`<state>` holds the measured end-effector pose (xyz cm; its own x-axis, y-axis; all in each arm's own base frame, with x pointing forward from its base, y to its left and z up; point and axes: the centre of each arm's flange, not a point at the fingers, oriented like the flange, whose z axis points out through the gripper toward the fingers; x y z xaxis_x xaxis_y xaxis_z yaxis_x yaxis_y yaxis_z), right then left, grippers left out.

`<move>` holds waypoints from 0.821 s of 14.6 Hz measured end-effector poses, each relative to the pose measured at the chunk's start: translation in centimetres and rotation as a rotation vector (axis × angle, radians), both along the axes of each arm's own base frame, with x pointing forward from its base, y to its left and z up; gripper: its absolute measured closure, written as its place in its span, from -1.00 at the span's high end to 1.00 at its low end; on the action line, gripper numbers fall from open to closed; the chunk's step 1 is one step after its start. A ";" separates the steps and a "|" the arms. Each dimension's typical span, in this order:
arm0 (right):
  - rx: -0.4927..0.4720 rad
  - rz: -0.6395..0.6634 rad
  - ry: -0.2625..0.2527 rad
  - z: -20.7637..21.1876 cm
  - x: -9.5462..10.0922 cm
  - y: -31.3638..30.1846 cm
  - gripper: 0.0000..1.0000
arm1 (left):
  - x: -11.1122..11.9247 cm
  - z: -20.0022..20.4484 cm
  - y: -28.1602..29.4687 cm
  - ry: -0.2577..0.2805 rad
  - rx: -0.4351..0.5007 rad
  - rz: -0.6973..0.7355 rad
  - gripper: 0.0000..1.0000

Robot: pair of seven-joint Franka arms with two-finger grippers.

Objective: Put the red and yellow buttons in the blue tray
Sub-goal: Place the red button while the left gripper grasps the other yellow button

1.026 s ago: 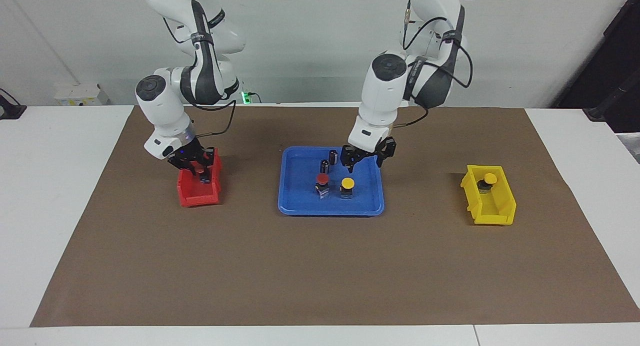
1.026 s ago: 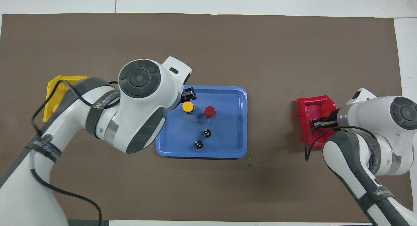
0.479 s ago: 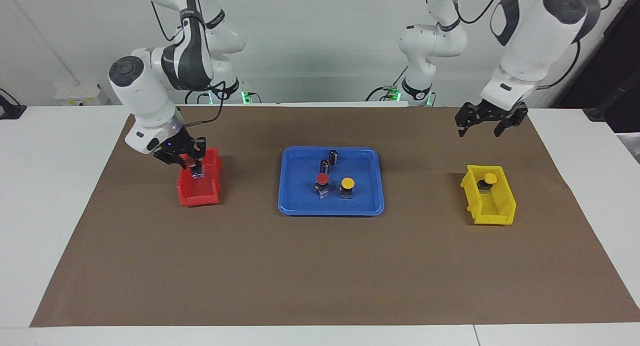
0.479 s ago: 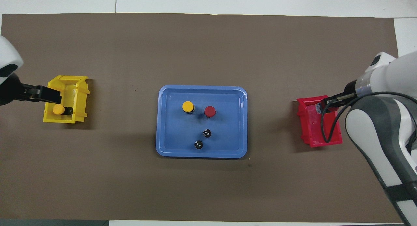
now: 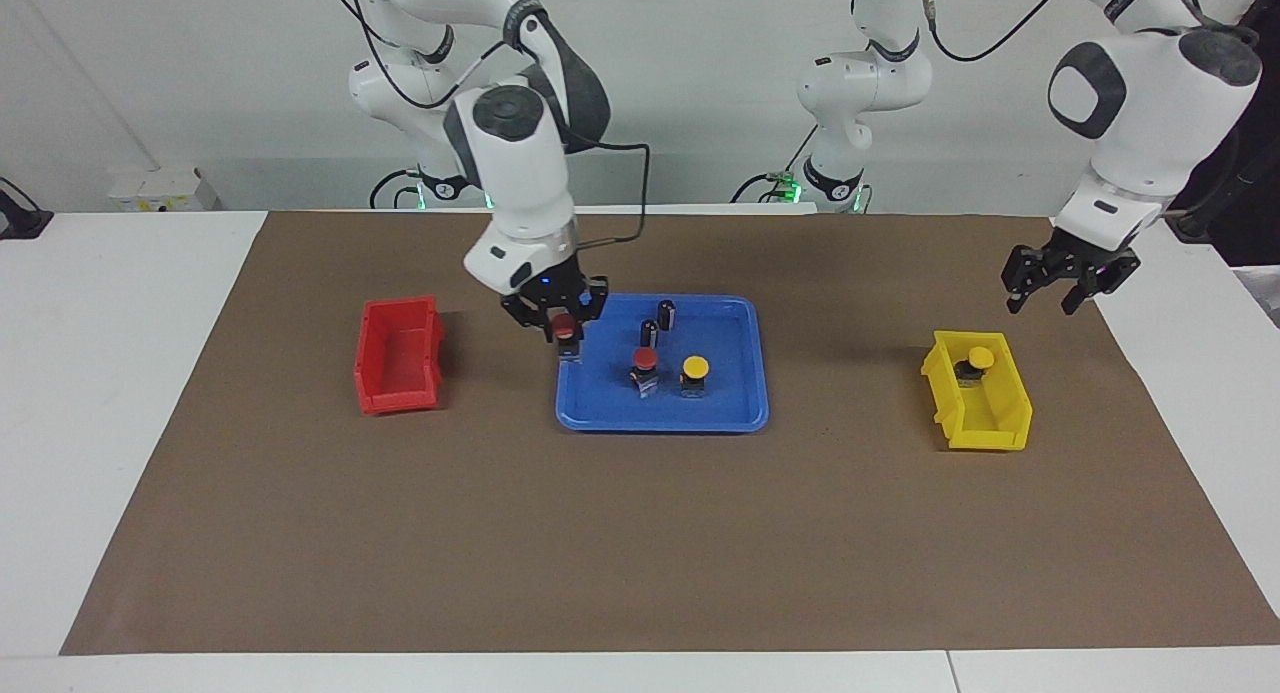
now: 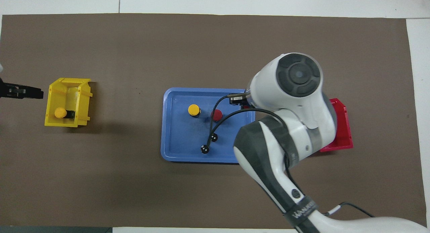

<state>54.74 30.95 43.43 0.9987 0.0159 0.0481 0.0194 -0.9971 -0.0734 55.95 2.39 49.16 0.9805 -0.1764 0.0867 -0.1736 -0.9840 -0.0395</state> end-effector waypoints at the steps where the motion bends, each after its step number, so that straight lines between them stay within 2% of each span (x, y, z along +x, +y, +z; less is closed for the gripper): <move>1: -0.003 -0.004 0.005 -1.5 0.2 0.4 -0.17 | 0.2 -2.0 -0.2 0.011 -0.001 0.001 0.50; 5: -0.009 -0.035 0.002 -5.4 0.8 -1.5 -0.17 | -0.1 -7.4 0.0 0.055 -0.003 0.017 0.43; 11: -0.004 -0.025 -0.008 -8.4 -0.5 -1.3 -0.17 | -1.4 -11.2 1.1 0.033 -0.007 0.072 0.42; 12: -0.007 -0.022 -0.002 -8.8 -0.7 -1.2 -0.07 | -1.5 -11.3 1.5 0.032 -0.008 0.088 0.42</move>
<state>54.09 29.73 34.64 0.9987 -0.0059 0.0505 -0.0025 -0.9978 -0.0662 54.41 3.94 37.83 0.9945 -0.0888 0.0557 -0.0874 -0.9958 -0.0278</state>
